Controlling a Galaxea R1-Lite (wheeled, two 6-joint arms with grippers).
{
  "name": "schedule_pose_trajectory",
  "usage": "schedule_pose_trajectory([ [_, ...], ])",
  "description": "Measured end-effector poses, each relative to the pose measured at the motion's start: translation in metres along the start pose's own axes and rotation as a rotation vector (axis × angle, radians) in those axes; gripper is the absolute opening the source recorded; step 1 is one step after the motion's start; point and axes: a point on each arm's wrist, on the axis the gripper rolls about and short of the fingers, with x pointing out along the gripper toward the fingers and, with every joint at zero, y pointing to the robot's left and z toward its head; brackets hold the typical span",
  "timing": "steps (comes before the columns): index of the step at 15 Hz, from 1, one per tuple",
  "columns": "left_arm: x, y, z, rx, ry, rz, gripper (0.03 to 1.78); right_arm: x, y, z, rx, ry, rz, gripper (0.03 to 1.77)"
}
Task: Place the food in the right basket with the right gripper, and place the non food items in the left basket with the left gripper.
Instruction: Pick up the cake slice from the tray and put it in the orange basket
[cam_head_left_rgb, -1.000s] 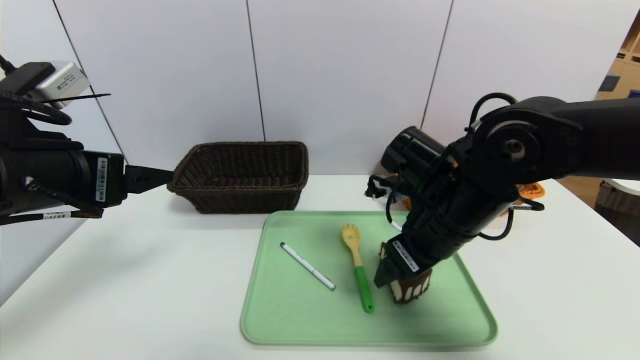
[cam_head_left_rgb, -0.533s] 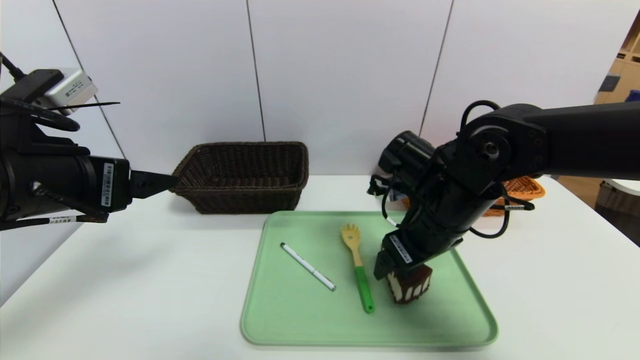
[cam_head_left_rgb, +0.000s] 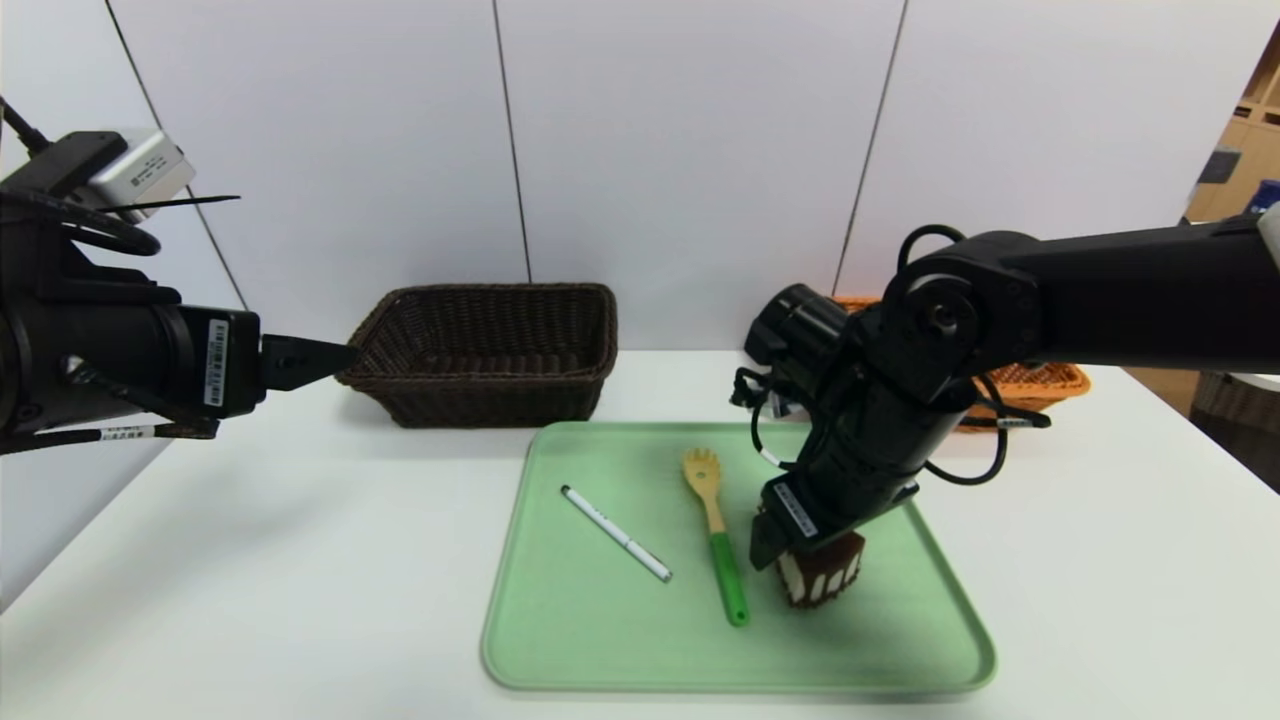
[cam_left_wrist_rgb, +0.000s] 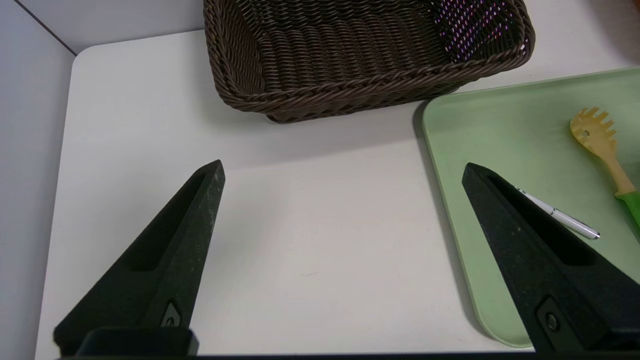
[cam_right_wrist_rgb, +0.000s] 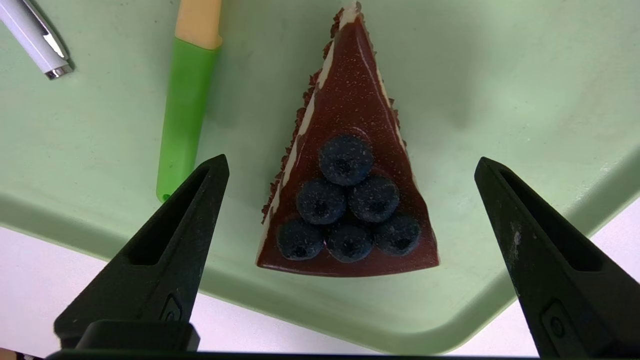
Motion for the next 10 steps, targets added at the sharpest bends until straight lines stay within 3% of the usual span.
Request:
schedule_pose_trajectory([
  [3,0.0017,-0.0008,0.0015,0.002,0.0,-0.003,1.69,0.0054,-0.0031,-0.0001,0.005,0.027,-0.006,1.67],
  [7,0.0046,-0.0029,0.0039,0.004,0.0,-0.011,1.69,0.0105,-0.0035,0.0009,0.011,0.041,-0.008,1.02],
  [10,0.0066,-0.0036,0.0039,0.002,0.005,-0.013,1.69,0.0108,-0.0036,0.0014,0.013,0.04,-0.008,0.82],
])
